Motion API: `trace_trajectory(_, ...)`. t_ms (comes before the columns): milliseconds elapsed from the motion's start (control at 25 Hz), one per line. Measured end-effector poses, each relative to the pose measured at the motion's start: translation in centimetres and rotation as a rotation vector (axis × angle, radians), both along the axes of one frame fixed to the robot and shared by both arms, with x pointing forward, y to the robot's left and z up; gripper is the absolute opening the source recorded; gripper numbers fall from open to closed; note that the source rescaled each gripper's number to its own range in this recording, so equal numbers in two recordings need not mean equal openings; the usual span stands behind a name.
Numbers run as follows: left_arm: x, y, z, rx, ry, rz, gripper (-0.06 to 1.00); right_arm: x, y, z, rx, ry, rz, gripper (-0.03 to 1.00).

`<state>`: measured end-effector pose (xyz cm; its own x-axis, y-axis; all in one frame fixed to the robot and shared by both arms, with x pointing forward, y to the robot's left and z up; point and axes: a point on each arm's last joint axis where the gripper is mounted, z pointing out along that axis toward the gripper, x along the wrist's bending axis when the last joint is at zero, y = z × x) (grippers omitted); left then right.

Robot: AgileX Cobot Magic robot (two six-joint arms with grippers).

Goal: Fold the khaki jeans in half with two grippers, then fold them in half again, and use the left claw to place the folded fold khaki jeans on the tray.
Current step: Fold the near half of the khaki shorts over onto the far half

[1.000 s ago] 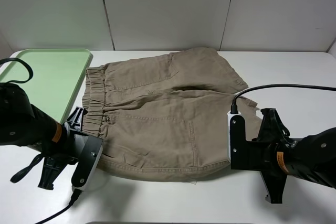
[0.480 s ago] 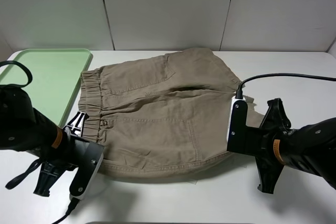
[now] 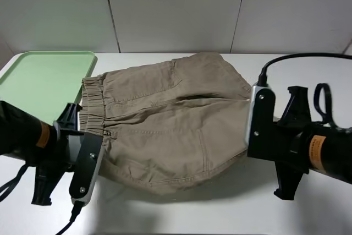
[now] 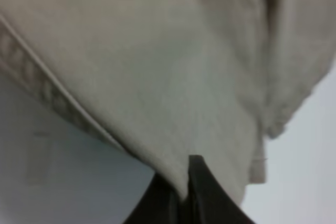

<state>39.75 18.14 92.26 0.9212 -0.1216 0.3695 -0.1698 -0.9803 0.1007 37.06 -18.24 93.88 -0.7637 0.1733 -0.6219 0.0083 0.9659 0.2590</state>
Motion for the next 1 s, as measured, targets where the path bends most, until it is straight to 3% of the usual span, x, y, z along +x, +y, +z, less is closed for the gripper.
trace_trajectory(160, -0.7, 0.4, 3.1, -0.115, -0.096, 0.032, 0.02, -1.2, -1.3, 3.1, 0.129, -0.062, -0.008, 0.0)
trace_trajectory(320, -1.5, 1.2, 5.1, -0.171, -0.154, 0.056, 0.02, -1.9, -2.5, 4.5, 0.173, -0.099, -0.039, 0.0)
trace_trajectory(600, -2.0, 1.7, 6.1, -0.297, -0.135, 0.253, 0.02, -1.0, -2.0, 7.5, 0.28, -0.162, -0.125, 0.0)
trace_trajectory(720, -2.0, 1.7, 6.1, -0.329, -0.117, 0.318, 0.02, 0.1, -1.1, 8.4, 0.3, -0.197, -0.172, 0.0)
trace_trajectory(1000, -1.9, 1.8, 6.1, -0.423, -0.075, 0.523, 0.02, 3.7, 1.6, 8.3, 0.251, -0.234, -0.322, 0.0)
